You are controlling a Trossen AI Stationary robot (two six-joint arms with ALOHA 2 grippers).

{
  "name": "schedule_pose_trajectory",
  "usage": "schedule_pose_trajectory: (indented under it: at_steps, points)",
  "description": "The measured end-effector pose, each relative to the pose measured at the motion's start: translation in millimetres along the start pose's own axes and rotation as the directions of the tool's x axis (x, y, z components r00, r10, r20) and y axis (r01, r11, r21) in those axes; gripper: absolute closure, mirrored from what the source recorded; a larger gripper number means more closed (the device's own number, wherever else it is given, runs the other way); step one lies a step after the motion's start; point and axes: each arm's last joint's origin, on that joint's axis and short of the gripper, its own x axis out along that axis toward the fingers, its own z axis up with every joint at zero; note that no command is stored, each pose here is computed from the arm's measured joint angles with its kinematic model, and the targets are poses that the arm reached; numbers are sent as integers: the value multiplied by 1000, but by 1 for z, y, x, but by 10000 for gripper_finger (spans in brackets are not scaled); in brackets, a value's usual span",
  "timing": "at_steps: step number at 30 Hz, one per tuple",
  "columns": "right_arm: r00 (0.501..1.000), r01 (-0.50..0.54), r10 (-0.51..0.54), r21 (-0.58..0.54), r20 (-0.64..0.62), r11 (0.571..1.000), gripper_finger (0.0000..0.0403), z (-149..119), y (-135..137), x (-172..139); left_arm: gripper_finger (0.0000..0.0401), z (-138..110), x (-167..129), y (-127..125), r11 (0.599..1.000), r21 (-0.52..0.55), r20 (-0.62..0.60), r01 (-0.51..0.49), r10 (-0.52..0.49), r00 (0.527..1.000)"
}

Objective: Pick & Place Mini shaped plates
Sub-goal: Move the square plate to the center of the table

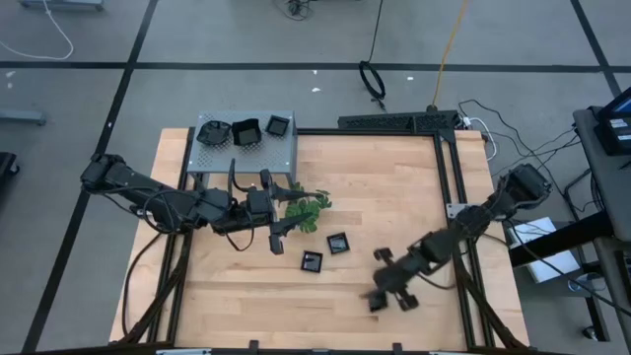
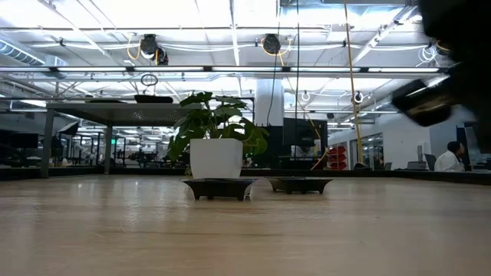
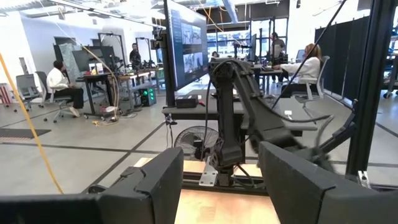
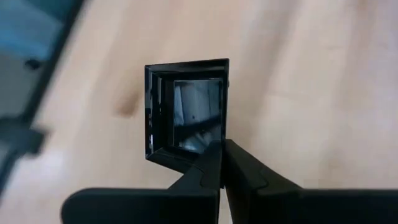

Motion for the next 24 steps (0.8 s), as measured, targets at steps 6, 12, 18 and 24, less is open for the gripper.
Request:
schedule_pose_trajectory:
  at_steps: [6, 12, 18, 24]
  points:
    - [997, 57, -61, 87, 45, 995, 402, 20, -36, 9, 187, 0, 0, -1, 1000, -30, 0, 9, -9, 1000]
    - [992, 96, -102, 67, 80, 993, 402, 51, -60, 25, 187, 0, -2, -5, 999, -47, -3, 24, -25, 1000]
    - [995, 55, -61, 72, 79, 996, 402, 74, -72, 52, 187, 0, -6, -11, 997, -50, -4, 50, -51, 999]
    - [995, 58, -64, 73, 83, 996, 401, 85, -74, 61, 187, 1, -9, -17, 996, -52, -3, 73, -73, 997]
